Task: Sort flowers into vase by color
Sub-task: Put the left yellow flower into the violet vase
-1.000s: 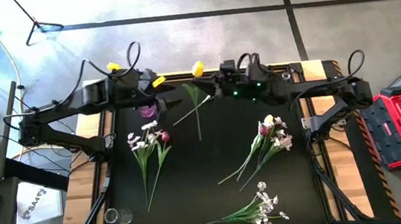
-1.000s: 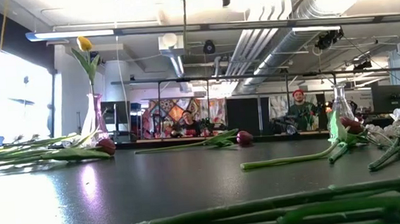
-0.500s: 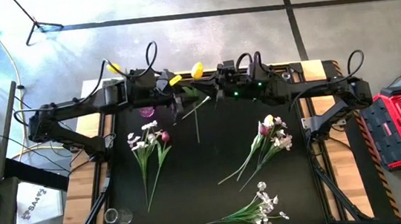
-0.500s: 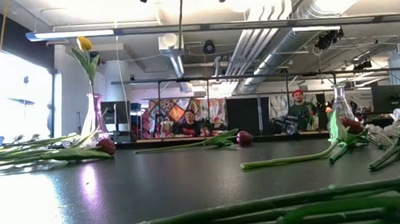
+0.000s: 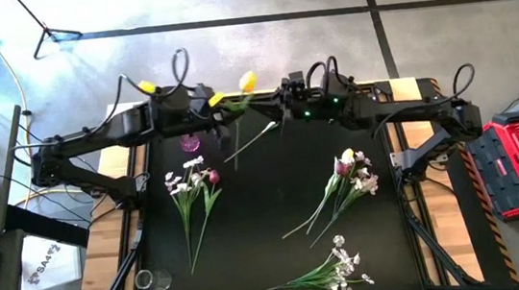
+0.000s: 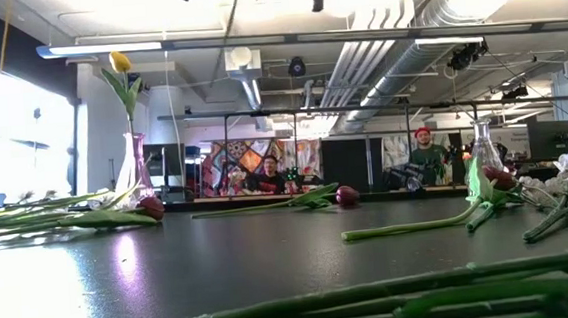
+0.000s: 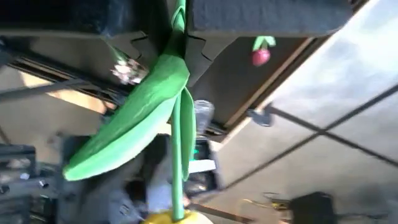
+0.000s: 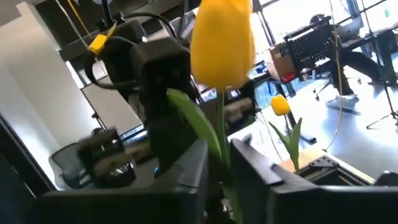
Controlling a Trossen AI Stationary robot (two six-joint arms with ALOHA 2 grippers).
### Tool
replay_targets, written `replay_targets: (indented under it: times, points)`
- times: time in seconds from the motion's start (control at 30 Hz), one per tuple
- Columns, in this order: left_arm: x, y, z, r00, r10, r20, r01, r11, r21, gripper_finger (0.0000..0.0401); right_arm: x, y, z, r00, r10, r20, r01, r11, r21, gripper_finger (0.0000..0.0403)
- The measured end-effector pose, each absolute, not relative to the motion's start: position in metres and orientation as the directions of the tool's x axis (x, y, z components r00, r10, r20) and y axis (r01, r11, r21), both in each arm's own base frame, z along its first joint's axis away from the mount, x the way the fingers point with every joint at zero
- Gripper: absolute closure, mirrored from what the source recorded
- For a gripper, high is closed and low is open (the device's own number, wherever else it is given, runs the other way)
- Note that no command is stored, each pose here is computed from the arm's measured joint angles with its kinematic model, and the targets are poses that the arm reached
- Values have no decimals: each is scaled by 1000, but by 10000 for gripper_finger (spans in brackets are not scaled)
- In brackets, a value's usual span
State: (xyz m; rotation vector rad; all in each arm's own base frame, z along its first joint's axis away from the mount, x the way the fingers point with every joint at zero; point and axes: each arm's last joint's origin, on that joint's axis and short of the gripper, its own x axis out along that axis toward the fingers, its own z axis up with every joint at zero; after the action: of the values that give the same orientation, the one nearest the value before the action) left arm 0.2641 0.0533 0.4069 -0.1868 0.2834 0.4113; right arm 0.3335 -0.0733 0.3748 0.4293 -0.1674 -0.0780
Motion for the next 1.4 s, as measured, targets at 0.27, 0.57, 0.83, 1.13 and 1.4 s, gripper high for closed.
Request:
replay_targets:
  times: [0.27,0.57,0.83,1.13,1.4]
  points:
    - [213,45,432,758,609,-233,-640,764,-87,399,307,-94,355,895,-388,-218,446,779,441,252]
    - [181,39,439,621,757,-203,-775,632,-14,400,303,-93,352,888,-370,-274,456,790,411,250]
    - [180,39,428,512,830,-221,-847,530,27,400,302,-92,350,883,-366,-295,461,793,398,254]
    - [192,38,375,358,905,-230,-912,392,122,400,304,-93,345,876,-360,-319,462,815,350,254]
    - [182,41,362,288,938,-194,-947,310,90,400,305,-93,344,872,-366,-325,470,812,346,254]
